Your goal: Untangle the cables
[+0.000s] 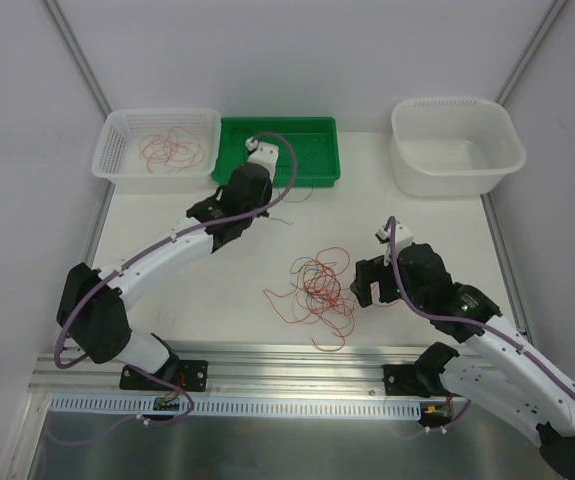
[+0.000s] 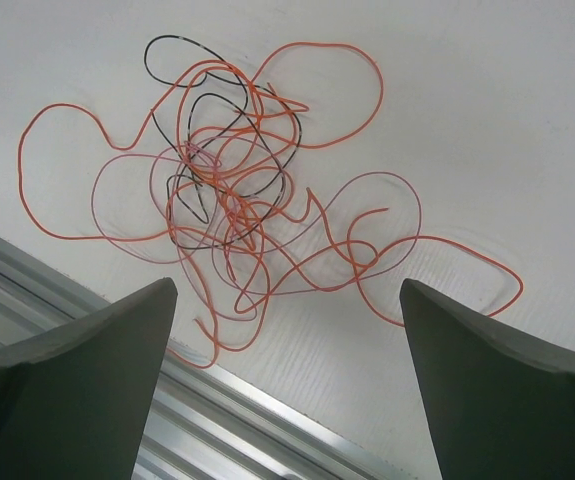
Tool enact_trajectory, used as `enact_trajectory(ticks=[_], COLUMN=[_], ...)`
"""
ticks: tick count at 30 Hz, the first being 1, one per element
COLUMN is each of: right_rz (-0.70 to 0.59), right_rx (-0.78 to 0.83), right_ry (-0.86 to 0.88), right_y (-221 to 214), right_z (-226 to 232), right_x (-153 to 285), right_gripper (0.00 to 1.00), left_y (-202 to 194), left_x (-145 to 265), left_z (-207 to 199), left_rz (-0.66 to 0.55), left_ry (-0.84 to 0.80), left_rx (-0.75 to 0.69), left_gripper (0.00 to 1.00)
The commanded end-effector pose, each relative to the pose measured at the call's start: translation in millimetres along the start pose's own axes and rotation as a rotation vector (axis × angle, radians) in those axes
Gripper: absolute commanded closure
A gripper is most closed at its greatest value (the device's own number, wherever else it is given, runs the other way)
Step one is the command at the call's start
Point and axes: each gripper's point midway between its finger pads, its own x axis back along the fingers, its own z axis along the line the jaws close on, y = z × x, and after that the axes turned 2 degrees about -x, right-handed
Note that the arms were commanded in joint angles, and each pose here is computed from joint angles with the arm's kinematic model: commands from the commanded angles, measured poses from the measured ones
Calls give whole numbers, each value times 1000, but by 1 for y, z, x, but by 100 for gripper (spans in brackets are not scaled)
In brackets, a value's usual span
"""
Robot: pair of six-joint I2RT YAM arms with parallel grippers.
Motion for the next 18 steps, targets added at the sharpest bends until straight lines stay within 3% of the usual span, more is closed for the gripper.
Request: enact_trajectory(ticks=[1, 5, 10, 14, 18], right_rz=[-45, -55, -45, -47, -34], right_rx=[-14, -23, -22, -20, -25], right_ry=[19, 48, 34, 23, 12], right_y=[12, 13, 7, 5, 2], right_z=[3, 8, 4, 1, 0], right_x=[12, 15, 18, 20, 19], right_gripper=[0, 1, 0, 0, 1], left_y=[95, 147, 189, 196, 174], left_x=[27, 16, -38, -95, -170], left_z=[27, 42, 44, 52, 58], left_rz=[-200, -273, -299, -287, -236], left_ry=[7, 25, -14, -66, -74], left_rx=[14, -5, -35, -42, -48], left_gripper=[100, 100, 100, 99, 84])
